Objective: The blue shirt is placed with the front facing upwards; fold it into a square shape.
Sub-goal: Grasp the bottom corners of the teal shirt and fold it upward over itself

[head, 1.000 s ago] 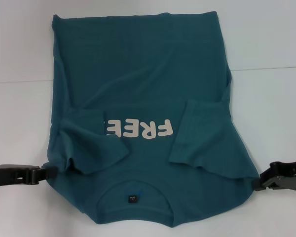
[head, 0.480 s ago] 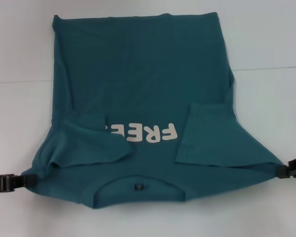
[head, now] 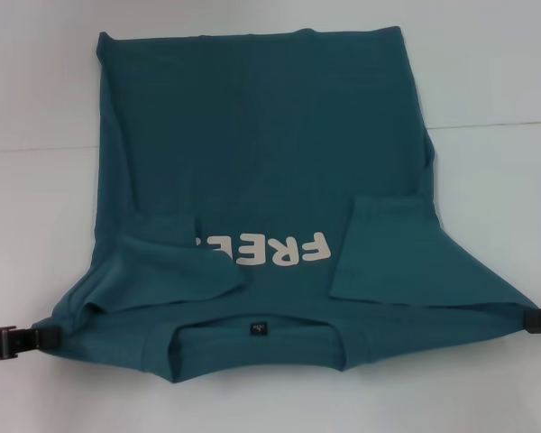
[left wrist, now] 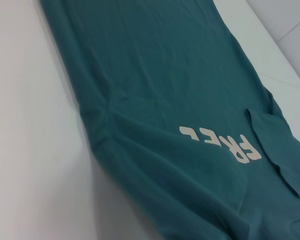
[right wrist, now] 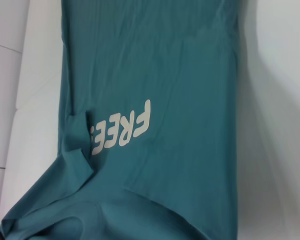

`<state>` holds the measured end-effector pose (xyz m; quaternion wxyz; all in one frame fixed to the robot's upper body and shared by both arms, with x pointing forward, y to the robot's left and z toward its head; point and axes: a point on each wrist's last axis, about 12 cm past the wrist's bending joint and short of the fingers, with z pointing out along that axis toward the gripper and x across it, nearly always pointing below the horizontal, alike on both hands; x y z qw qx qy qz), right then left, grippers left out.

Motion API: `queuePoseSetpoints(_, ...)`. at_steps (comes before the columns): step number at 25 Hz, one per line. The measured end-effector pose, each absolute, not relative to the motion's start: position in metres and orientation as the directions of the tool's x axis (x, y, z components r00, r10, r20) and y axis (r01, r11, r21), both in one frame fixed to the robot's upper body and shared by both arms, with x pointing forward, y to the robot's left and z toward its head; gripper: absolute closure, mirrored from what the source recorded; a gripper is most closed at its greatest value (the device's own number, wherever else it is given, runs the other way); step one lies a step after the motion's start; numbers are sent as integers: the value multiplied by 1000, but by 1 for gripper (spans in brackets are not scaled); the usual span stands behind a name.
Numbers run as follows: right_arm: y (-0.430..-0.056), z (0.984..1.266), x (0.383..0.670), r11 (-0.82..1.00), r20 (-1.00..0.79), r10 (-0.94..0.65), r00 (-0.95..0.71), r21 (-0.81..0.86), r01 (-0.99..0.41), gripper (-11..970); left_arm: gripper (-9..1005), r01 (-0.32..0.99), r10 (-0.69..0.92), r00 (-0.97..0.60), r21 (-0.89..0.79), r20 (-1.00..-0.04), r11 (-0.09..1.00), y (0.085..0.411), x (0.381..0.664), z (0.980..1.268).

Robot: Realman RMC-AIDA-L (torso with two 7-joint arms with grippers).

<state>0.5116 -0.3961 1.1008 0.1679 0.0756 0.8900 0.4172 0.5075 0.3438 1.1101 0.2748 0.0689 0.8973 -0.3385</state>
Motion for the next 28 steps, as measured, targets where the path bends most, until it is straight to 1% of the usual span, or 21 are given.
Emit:
queuePoseSetpoints(9,-397,1102,497,582,-210,270,-940,813,-15,933,910,313,-92,-845,-625,-527,715,349,494,1114)
queuePoseSetpoints(18,-408,1101,479,552,-194,304,-933,834,7,933,908,313,-118,-848,-668,-516,675,349,478,1112)
queuePoseSetpoints(28,-427,1123,477,547,-245,346,-906,837,-17,933,905,322,-171,-842,-731,-512,602,347,458,1110)
